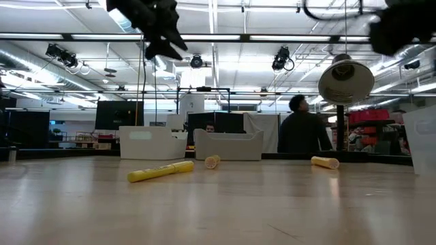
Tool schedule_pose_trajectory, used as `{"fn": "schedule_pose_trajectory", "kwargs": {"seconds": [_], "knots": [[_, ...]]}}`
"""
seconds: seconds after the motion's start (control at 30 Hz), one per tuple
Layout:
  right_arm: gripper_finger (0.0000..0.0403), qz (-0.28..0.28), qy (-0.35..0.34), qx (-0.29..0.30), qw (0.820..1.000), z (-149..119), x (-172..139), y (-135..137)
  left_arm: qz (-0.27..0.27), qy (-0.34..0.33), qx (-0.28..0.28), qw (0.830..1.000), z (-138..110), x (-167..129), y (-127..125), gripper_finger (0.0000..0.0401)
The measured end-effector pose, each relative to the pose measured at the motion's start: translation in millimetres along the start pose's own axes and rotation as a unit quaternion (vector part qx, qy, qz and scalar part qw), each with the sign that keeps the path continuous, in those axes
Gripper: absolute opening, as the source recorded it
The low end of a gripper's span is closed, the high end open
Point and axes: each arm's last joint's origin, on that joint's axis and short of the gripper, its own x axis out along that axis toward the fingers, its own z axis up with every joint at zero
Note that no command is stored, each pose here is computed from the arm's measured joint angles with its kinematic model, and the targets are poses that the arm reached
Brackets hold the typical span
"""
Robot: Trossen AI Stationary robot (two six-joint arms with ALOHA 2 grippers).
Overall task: Pick & Place Markers
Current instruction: Put the dark yellow highlighter pen into the white bin
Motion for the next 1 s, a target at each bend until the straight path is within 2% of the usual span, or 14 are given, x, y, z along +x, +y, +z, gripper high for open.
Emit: {"fn": "schedule_pose_trajectory", "kwargs": {"seconds": [0.07,0.13,0.2,0.27,0.33,0.37,0.43,0.73,0.87,1.0], "knots": [[0.0196,0.011,-0.057,-0.012,0.998,4,-16,14,-0.001,0.007,-0.004,1.0,-9,9,9,0.0197],[0.0189,0.018,-0.145,-0.025,0.989,11,-32,25,-0.007,0.003,-0.014,1.0,-17,17,15,0.0197],[0.0182,0.025,-0.254,-0.035,0.966,21,-44,34,-0.013,-0.004,-0.018,1.0,-22,23,18,0.0197],[0.0177,0.03,-0.355,-0.042,0.934,32,-55,39,-0.02,-0.007,-0.026,0.999,-27,28,19,0.0197],[0.0177,0.016,-0.421,-0.016,0.907,46,-63,35,-0.031,-0.009,-0.024,0.999,-27,29,18,0.0197],[0.018,0.002,-0.437,0.003,0.9,53,-65,31,-0.035,-0.012,-0.021,0.999,-26,28,18,0.0197],[0.0191,-0.034,-0.45,0.031,0.892,67,-68,20,-0.037,-0.014,-0.017,0.999,-26,28,17,0.0197],[0.0281,-0.127,-0.415,0.144,0.889,126,-65,-27,-0.042,-0.022,-0.013,0.999,-24,28,17,0.0197],[0.0281,-0.139,-0.389,0.247,0.877,142,-60,-47,-0.053,-0.021,-0.013,0.998,-24,28,17,0.0197],[0.0267,-0.142,-0.375,0.275,0.874,155,-51,-55,-0.058,-0.02,-0.012,0.998,-24,28,16,0.0197]]}}
